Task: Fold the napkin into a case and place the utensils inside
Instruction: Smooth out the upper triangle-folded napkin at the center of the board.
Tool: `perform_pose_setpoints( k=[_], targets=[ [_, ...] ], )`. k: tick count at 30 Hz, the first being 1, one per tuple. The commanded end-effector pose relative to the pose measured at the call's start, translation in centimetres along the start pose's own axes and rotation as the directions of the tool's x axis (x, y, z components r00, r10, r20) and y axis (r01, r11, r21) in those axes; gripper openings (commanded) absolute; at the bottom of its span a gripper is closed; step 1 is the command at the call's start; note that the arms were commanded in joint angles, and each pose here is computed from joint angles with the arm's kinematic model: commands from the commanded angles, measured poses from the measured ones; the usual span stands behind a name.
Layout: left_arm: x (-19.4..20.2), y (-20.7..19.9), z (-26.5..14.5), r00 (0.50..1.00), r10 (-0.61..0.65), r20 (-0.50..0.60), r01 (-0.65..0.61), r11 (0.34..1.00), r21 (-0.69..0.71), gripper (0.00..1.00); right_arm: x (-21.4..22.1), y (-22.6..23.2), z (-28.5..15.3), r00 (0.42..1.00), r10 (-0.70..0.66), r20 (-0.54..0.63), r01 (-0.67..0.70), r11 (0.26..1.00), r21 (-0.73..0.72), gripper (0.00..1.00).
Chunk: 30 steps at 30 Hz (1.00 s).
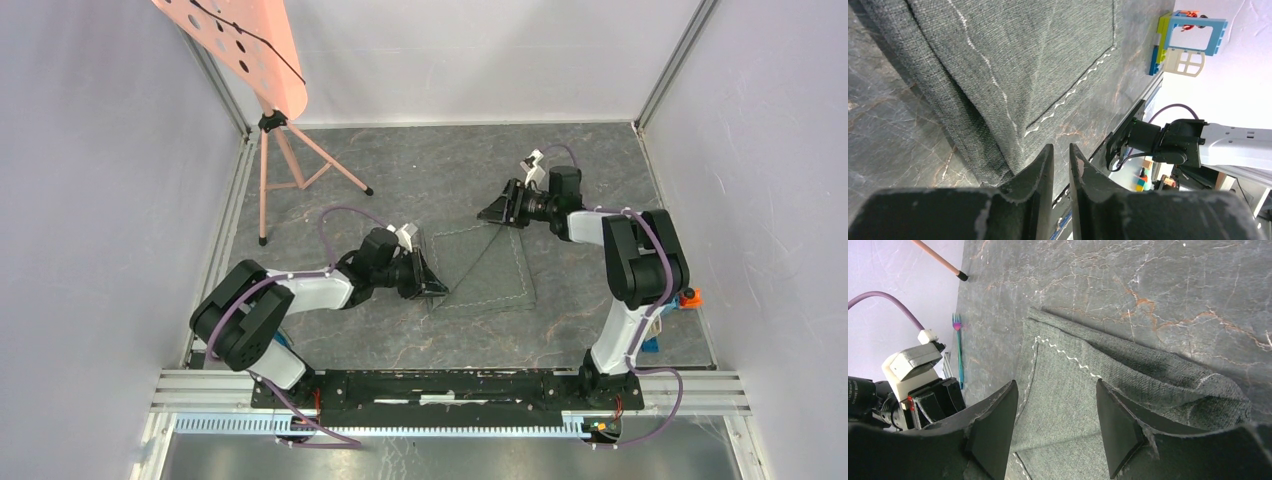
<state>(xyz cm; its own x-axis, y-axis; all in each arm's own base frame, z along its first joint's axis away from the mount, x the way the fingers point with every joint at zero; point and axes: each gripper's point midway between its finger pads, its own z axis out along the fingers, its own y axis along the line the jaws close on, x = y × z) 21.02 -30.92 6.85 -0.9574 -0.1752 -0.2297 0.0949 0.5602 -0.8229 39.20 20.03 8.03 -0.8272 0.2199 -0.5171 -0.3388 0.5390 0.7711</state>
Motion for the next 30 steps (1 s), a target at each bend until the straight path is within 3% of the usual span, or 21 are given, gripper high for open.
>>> perform_pose_setpoints(
  k=[1,10,16,24,30],
  targets=[
    [0.5,0.3,0.5,0.998,0.054,-0.025,-0.054,0.998,0.029,0.25,-1.9,-0.3,0.8,0.999,-0.033,0.039,0.034,0.999,-0.013,0.64],
    [1.0,6.2,0.8,0.998,0.064,-0.016,-0.066,0.979,-0.191,0.22,-1.6,-4.0,1.0,0.995,0.029,0.092,-0.032,0.999,0.032,0.63],
    [1.8,8.7,0.9,0.999,0.044,-0.028,-0.049,0.966,-0.255,0.19,-1.0,-5.2,1.1,0.993,0.053,0.102,-0.056,0.998,0.027,0.63],
    [2.2,7.9,0.0,0.997,0.068,-0.029,-0.072,0.971,-0.227,0.18,-1.5,-5.5,1.7,0.997,0.041,0.069,-0.042,0.999,0.008,0.63],
    [1.6,2.9,-1.2,0.993,0.116,-0.038,-0.119,0.988,-0.094,0.26,-3.4,-3.1,1.0,0.997,-0.002,0.076,0.003,1.000,-0.018,0.64]
  ],
)
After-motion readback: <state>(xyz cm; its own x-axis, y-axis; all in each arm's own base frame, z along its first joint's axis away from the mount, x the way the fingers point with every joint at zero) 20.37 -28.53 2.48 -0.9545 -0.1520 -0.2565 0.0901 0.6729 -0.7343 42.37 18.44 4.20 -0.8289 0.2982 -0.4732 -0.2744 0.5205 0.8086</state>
